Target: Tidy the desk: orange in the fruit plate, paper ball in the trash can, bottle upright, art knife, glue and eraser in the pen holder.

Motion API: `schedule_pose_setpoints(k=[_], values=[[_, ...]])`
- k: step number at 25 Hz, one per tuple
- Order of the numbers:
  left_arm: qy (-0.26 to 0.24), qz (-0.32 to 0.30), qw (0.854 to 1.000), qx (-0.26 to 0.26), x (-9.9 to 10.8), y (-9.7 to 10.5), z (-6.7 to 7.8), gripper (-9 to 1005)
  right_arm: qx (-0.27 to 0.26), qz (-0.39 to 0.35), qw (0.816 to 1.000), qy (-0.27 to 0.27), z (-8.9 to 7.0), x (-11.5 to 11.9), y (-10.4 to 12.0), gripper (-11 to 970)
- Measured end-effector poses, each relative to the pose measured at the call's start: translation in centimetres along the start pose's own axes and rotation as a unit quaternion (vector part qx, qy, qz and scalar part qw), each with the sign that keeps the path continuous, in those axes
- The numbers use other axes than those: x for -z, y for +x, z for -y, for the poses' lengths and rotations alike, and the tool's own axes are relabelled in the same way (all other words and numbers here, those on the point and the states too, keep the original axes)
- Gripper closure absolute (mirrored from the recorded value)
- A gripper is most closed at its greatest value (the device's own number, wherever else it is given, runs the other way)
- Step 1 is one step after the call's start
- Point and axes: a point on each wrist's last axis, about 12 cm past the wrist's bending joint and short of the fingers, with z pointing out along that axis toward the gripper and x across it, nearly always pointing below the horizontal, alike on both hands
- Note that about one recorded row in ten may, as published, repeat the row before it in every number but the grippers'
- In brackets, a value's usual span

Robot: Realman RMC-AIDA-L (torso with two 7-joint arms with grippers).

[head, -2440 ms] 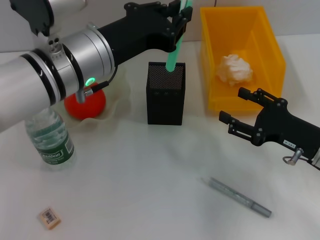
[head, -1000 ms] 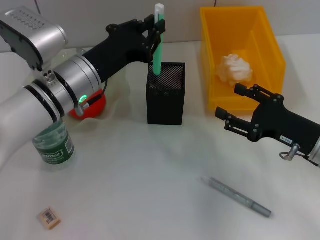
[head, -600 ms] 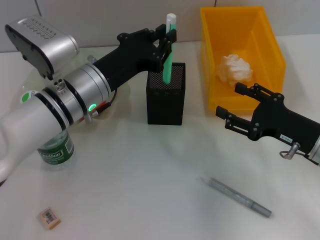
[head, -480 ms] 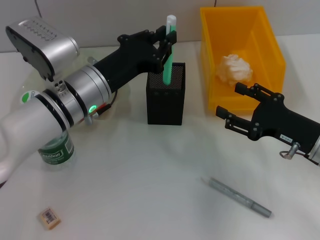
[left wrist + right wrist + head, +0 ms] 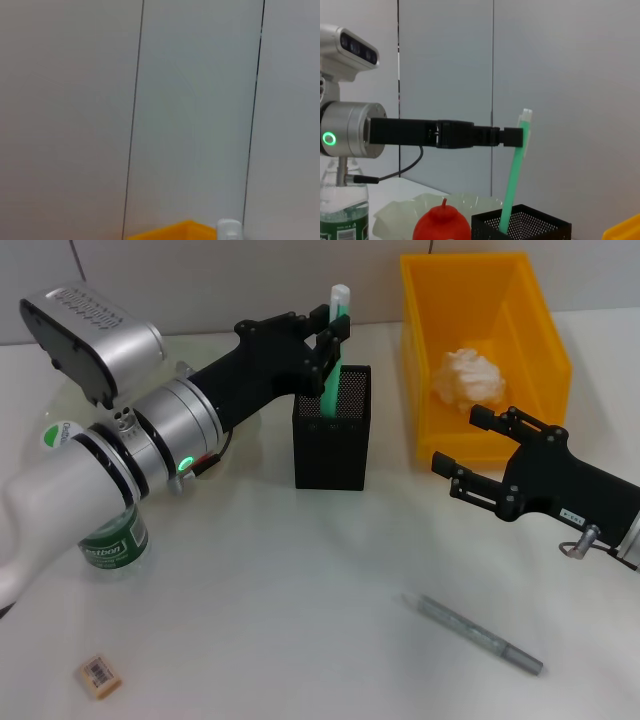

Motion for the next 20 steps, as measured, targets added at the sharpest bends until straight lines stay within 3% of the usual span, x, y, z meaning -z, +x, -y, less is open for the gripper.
schedule_pose_setpoints(k=[16, 20], values=[[-0.013, -0.026, 1.000, -0.003, -0.22, 0.59, -0.36, 647, -0.002, 0.001, 1.000, 0.000, -0.16, 0.15, 0.09, 192], [-0.008, -0.028, 1.000, -0.008, -0.23, 0.68, -0.13, 460, -0.003, 0.001, 1.000, 0.000, -0.18, 0.22, 0.12, 192]])
